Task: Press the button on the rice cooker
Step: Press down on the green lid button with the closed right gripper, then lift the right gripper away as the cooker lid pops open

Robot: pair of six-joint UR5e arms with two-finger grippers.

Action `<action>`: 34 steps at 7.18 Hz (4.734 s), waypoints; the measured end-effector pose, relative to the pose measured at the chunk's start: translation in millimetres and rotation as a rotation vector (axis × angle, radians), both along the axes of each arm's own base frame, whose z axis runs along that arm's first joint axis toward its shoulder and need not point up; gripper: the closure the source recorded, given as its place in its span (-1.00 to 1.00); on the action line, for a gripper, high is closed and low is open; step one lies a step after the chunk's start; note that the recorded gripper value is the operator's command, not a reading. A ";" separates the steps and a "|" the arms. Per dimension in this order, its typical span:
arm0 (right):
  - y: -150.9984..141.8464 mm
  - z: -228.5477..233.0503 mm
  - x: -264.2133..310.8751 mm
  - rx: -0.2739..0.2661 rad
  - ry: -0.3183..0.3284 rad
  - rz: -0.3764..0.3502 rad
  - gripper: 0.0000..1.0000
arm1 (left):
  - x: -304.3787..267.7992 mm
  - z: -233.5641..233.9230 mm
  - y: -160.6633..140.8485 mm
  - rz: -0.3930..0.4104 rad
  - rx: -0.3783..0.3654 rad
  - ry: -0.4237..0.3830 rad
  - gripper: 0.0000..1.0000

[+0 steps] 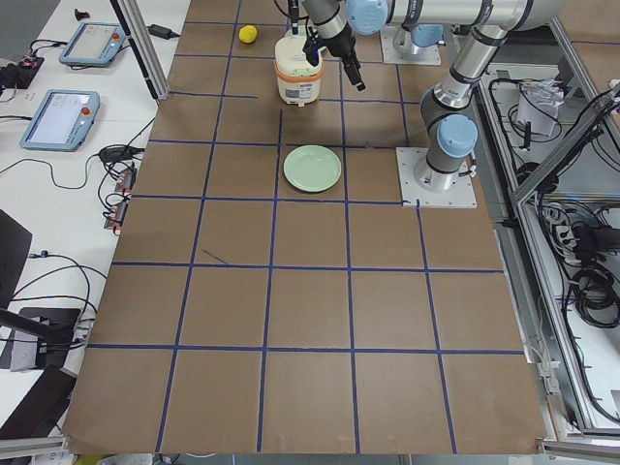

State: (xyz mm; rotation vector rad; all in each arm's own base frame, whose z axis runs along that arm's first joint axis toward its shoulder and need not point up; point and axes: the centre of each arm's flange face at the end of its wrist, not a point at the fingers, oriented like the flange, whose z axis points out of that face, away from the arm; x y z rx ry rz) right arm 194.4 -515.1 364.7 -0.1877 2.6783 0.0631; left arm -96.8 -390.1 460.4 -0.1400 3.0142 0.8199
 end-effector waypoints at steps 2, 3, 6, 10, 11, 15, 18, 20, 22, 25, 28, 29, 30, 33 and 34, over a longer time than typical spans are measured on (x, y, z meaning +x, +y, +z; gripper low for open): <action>-0.4 -2.3 0.0 0.003 0.002 0.001 0.85 | 0.0 0.0 0.0 0.000 0.000 0.000 -1.00; -0.3 -3.0 -0.3 0.004 0.003 0.001 0.85 | 0.0 0.0 0.0 0.000 0.000 0.000 -1.00; 0.1 -5.7 -1.0 0.008 0.010 0.003 0.85 | 0.0 0.0 0.0 0.000 0.000 0.000 -1.00; 3.4 -14.8 -1.5 0.010 0.009 0.013 0.85 | 0.0 0.0 0.0 0.000 0.000 0.000 -1.00; 3.4 -15.0 -1.5 0.008 0.008 0.014 0.85 | 0.0 0.0 0.0 0.000 0.000 0.000 -1.00; 1.6 -18.3 -1.4 0.007 0.008 0.016 0.85 | 0.0 0.0 0.0 0.000 0.000 0.000 -1.00; 0.5 -20.0 -1.3 0.003 0.007 0.016 0.85 | 0.0 0.0 0.0 0.000 0.000 0.000 -1.00; 0.9 -22.7 -1.2 -0.002 0.006 0.016 0.85 | 0.0 0.0 0.0 0.000 0.000 0.000 -1.00; 0.6 -22.8 -1.3 -0.005 0.007 0.015 0.63 | 0.0 0.0 0.0 0.000 0.000 0.000 -1.00; 1.7 -9.7 -2.1 -0.020 0.015 0.003 -0.98 | 0.0 0.0 -0.1 0.000 0.000 0.000 -1.00; -1.4 17.8 -11.6 -0.068 0.121 0.007 -0.99 | 0.0 0.0 0.0 0.000 0.000 0.000 -1.00; -6.6 30.9 -15.1 -0.076 0.152 0.004 -0.99 | 0.0 0.0 0.0 0.000 0.000 0.000 -1.00; -14.7 47.6 -19.1 -0.100 0.179 -0.003 -0.99 | 0.0 0.0 0.0 0.000 0.000 0.000 -1.00; -43.0 88.9 -35.5 -0.159 0.275 -0.100 -0.99 | 0.0 0.0 -0.1 0.000 -0.001 0.000 -1.00; -50.1 103.1 -41.1 -0.166 0.287 -0.132 -0.99 | 0.0 0.0 0.0 0.000 0.000 0.000 -1.00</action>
